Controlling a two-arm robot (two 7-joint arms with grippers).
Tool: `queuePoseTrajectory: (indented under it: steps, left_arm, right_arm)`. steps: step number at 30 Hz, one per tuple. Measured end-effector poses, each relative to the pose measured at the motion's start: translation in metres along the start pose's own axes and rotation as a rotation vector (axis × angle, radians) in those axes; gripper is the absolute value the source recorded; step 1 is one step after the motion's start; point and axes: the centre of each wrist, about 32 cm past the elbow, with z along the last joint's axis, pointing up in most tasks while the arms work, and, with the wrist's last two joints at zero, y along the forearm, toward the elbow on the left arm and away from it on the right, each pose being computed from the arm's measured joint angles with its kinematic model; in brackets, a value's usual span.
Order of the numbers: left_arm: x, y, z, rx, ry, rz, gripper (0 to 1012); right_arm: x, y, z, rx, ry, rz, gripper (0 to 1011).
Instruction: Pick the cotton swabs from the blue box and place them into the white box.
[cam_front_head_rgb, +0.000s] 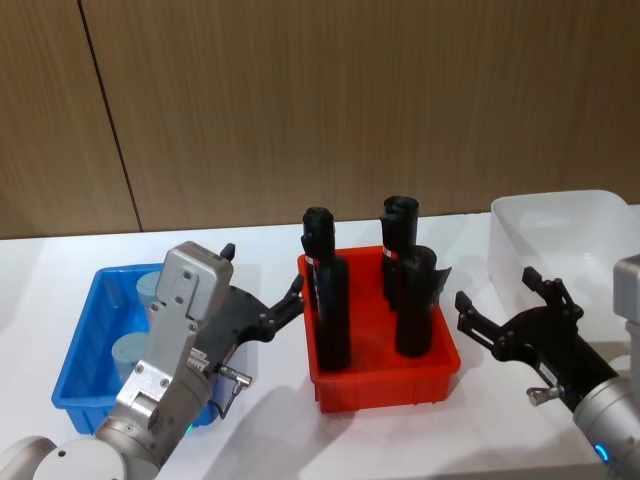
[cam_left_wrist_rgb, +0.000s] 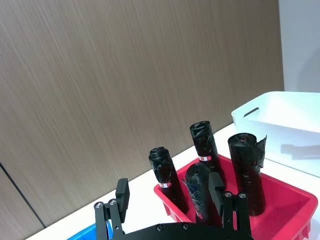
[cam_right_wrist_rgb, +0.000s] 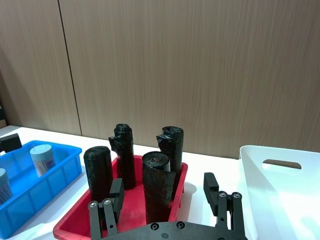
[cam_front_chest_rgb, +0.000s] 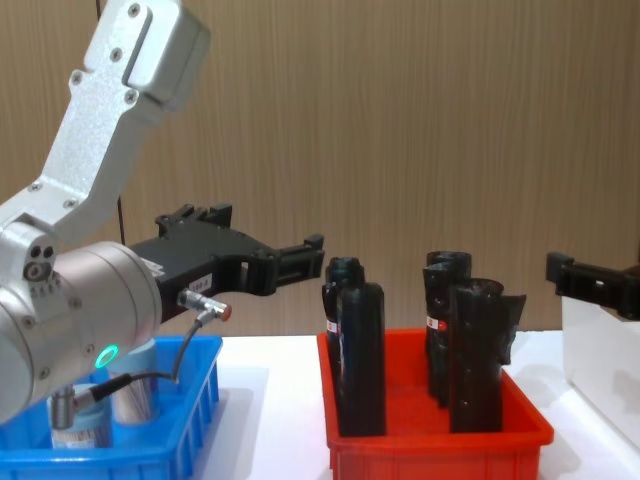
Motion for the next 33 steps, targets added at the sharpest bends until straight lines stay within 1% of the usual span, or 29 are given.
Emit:
queuePoseTrajectory:
  steps: [3, 8, 10, 11, 17, 22, 23, 24, 26, 27, 33]
  left_arm:
    - [0.0002, 0.0000, 0.0000, 0.000, 0.000, 0.001, 1004]
    - [0.0008, -0.0004, -0.0006, 0.001, 0.009, 0.003, 1004]
    - [0.0017, -0.0009, -0.0011, 0.003, 0.019, 0.009, 1004]
    - [0.0017, -0.0009, -0.0011, 0.003, 0.019, 0.009, 1004]
    - [0.0051, -0.0022, -0.0019, 0.013, 0.042, 0.035, 1004]
    - [0.0097, -0.0034, -0.0024, 0.030, 0.065, 0.068, 1004]
    - [0.0115, -0.0036, -0.0026, 0.037, 0.074, 0.080, 1004]
    - [0.0115, -0.0036, -0.0026, 0.037, 0.074, 0.080, 1004]
    - [0.0150, -0.0038, -0.0028, 0.052, 0.089, 0.100, 1004]
    - [0.0150, -0.0038, -0.0028, 0.052, 0.089, 0.100, 1004]
    - [0.0234, -0.0032, -0.0037, 0.091, 0.122, 0.142, 1004]
  right_arm:
    - [0.000, 0.000, 0.000, 0.000, 0.000, 0.000, 1002]
    - [0.000, 0.000, 0.000, 0.000, 0.000, 0.000, 1001]
    - [0.000, 0.000, 0.000, 0.000, 0.000, 0.000, 1001]
    - [0.000, 0.000, 0.000, 0.000, 0.000, 0.000, 1001]
    - [0.000, 0.000, 0.000, 0.000, 0.000, 0.000, 1001]
    - [0.000, 0.000, 0.000, 0.000, 0.000, 0.000, 1001]
    - [0.000, 0.000, 0.000, 0.000, 0.000, 0.000, 1002]
    - [0.000, 0.000, 0.000, 0.000, 0.000, 0.000, 1002]
    - [0.000, 0.000, 0.000, 0.000, 0.000, 0.000, 1001]
    - [0.000, 0.000, 0.000, 0.000, 0.000, 0.000, 1001]
    - [0.000, 0.000, 0.000, 0.000, 0.000, 0.000, 1002]
